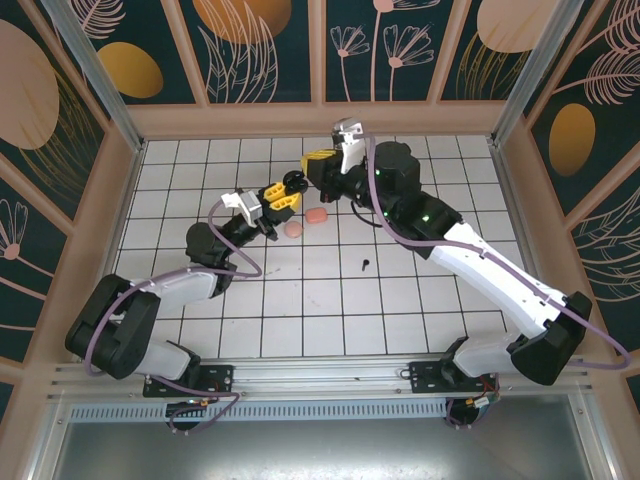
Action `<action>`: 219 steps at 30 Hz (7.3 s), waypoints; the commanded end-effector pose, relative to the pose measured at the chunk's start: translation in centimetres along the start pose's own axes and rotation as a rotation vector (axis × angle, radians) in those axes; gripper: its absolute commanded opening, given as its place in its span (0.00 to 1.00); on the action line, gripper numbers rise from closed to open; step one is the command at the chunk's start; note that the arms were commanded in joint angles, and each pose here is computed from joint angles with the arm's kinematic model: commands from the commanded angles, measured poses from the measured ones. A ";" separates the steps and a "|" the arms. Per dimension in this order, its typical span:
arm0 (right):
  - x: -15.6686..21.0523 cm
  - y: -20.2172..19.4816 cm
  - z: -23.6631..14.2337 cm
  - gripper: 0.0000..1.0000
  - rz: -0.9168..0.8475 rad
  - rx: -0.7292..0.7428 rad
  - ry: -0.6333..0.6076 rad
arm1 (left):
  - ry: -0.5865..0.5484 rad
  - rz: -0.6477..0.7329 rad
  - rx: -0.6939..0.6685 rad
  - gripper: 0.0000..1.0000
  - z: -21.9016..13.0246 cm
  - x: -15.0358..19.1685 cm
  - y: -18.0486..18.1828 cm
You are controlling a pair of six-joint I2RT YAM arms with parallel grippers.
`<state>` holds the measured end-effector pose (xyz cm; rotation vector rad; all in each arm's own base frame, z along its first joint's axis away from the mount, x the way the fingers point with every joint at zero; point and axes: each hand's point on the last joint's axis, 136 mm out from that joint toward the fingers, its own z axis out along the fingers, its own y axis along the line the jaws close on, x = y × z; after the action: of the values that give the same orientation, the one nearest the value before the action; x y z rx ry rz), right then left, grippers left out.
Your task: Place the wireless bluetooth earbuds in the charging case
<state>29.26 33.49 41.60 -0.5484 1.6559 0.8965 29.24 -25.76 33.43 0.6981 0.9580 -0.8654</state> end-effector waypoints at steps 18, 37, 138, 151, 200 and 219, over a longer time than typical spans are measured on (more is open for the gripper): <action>1.5 2.0 0.6 0.09 -0.020 -0.088 -0.027 | -0.074 -0.007 0.054 0.00 1.2 -2.5 -0.6; 4.1 0.8 1.8 0.09 -0.080 -0.032 0.058 | -0.062 -0.013 0.074 0.00 1.6 -3.0 -0.9; 32.1 -17.3 -11.7 0.58 0.706 0.948 0.704 | -0.055 -0.031 -0.038 0.00 0.2 -1.9 0.3; 34.0 -19.6 -8.1 0.52 0.697 0.987 0.751 | -0.061 -0.024 -0.035 0.00 -0.4 -1.6 -0.1; 37.6 -18.8 -5.7 0.19 0.634 0.912 0.848 | -0.057 -0.032 -0.031 0.00 0.0 -0.9 0.2; 21.5 -17.0 -3.0 0.15 0.490 0.722 0.436 | -0.009 0.037 0.022 0.00 0.3 -1.3 -0.8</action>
<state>32.45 22.06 10.74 0.2541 2.5737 0.3793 29.30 -25.75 32.88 0.6764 0.9937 -0.8727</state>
